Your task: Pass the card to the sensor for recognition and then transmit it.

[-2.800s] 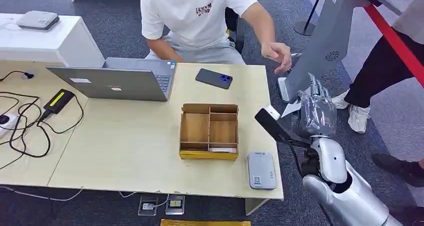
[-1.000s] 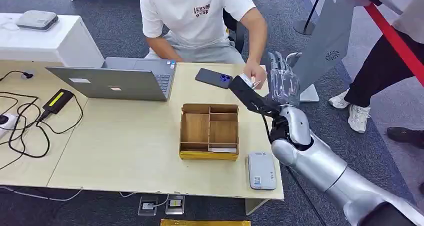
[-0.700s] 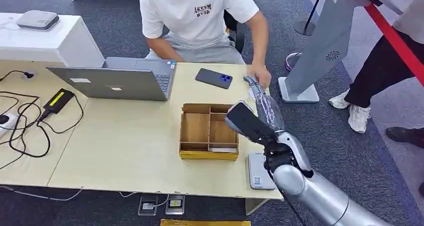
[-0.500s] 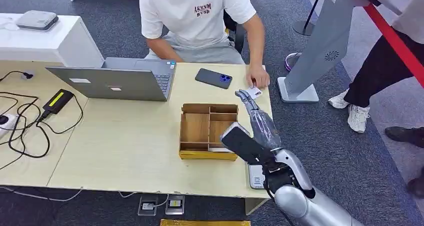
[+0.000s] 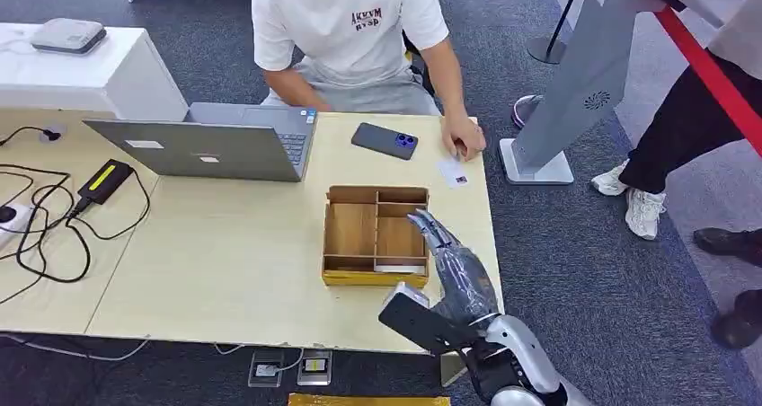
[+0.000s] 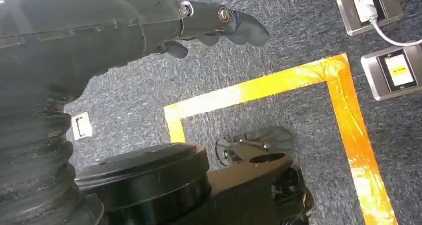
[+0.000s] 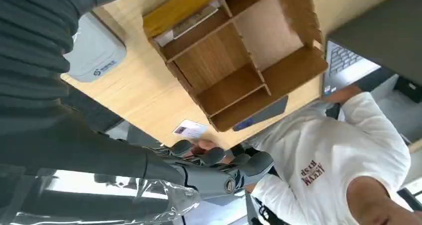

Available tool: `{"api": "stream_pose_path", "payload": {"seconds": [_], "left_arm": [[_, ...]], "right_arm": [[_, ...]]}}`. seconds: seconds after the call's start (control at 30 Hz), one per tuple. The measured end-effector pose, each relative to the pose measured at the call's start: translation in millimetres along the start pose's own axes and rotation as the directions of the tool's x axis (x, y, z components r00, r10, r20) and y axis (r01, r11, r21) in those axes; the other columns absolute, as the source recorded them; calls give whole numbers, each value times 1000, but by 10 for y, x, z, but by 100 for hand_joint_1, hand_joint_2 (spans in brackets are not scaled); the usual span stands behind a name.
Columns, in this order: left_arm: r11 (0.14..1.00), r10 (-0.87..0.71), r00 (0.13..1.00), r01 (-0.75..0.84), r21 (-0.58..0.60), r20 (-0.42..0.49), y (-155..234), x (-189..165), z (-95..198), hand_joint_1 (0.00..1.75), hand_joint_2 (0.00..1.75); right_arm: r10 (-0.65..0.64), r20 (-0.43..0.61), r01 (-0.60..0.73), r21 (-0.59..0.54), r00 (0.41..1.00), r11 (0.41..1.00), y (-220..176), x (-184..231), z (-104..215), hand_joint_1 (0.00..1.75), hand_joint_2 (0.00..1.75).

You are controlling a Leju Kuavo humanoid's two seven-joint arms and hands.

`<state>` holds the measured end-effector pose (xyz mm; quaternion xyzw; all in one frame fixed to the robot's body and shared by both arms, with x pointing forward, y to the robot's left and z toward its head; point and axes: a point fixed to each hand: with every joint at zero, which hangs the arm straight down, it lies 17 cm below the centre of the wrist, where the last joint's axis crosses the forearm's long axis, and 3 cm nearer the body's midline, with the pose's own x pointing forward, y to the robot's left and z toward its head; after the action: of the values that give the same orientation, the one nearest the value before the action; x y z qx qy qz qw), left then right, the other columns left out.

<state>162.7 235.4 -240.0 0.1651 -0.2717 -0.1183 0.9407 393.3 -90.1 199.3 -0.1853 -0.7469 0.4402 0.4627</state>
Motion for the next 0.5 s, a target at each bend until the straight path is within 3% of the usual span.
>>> {"api": "stream_pose_path", "payload": {"seconds": [0.5], "left_arm": [[1000, -6, 1000, 6, -11, 1, -84, 62, 19, 0, 175]], "right_arm": [[146, -110, -141, 58, 983, 988, 292, -156, -14, 0, 175]]}}
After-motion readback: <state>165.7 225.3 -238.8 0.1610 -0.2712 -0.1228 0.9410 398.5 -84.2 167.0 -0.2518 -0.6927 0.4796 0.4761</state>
